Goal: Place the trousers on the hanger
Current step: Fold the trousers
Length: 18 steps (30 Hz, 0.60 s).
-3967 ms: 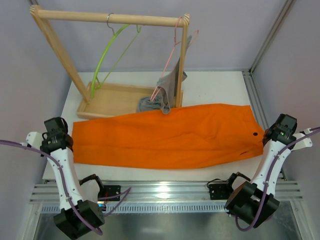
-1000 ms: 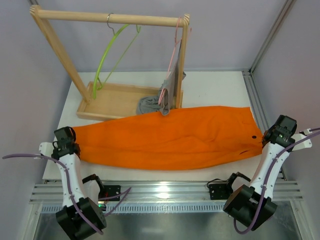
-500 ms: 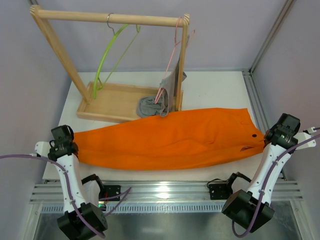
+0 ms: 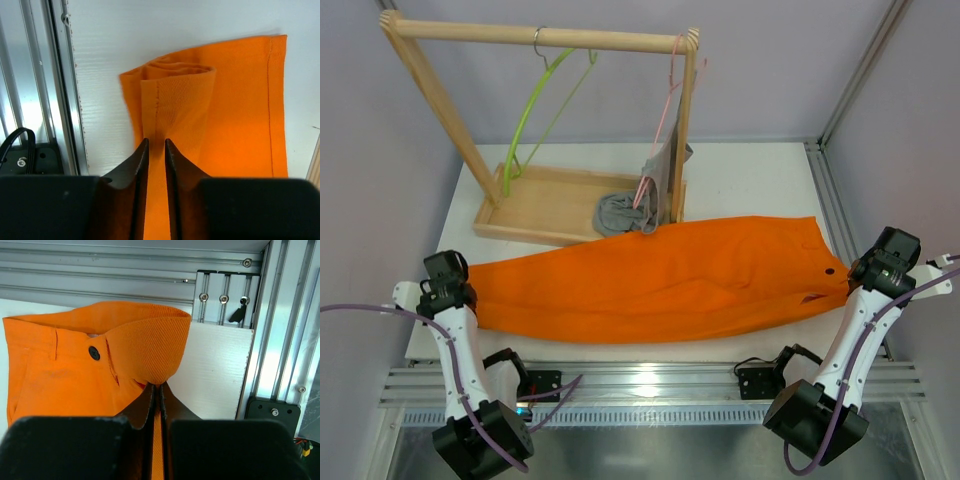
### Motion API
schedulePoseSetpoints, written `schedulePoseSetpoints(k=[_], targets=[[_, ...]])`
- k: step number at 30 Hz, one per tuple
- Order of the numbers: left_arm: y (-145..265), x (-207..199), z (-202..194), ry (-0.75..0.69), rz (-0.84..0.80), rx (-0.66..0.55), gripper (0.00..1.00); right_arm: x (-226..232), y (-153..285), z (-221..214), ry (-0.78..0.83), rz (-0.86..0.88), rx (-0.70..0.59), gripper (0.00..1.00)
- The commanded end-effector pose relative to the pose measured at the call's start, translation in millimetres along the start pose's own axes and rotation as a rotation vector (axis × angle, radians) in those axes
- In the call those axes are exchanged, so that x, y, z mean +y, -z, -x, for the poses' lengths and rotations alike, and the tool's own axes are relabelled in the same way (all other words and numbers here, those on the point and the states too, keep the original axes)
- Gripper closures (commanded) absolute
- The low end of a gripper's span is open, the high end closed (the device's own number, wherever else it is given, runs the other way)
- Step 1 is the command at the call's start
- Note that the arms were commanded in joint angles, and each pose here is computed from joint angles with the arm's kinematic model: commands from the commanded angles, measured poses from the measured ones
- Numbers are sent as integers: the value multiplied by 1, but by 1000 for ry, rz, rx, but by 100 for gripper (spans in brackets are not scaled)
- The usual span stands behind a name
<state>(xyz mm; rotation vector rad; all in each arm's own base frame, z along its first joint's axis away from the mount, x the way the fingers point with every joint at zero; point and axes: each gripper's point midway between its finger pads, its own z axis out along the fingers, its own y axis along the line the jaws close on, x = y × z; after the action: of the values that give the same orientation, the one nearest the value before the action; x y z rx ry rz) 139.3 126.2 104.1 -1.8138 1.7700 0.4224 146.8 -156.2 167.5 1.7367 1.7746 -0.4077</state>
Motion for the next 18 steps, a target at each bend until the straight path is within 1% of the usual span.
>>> schedulePoseSetpoints(k=[1,2,6,11,13,14,15,17,18], targets=[[6,-16,18,20,-60,-53,82,9,9,28,-42,33,-102,96],[6,-16,17,18,-63,-47,100,9,8,26,-39,30,-98,96],[3,-9,12,27,-37,-41,100,8,8,27,-36,27,-102,96],[7,-4,19,41,-36,-82,100,8,7,25,-37,32,-95,96],[7,-3,16,44,-30,-70,99,8,6,22,-34,33,-86,96],[5,-1,13,50,-18,-56,81,9,5,21,-36,40,-82,96],[-2,5,4,86,10,-42,68,9,5,20,-36,40,-78,96],[-11,10,-7,115,37,-17,47,10,4,17,-37,46,-69,96],[-16,8,-16,119,35,13,44,10,4,17,-35,46,-70,96]])
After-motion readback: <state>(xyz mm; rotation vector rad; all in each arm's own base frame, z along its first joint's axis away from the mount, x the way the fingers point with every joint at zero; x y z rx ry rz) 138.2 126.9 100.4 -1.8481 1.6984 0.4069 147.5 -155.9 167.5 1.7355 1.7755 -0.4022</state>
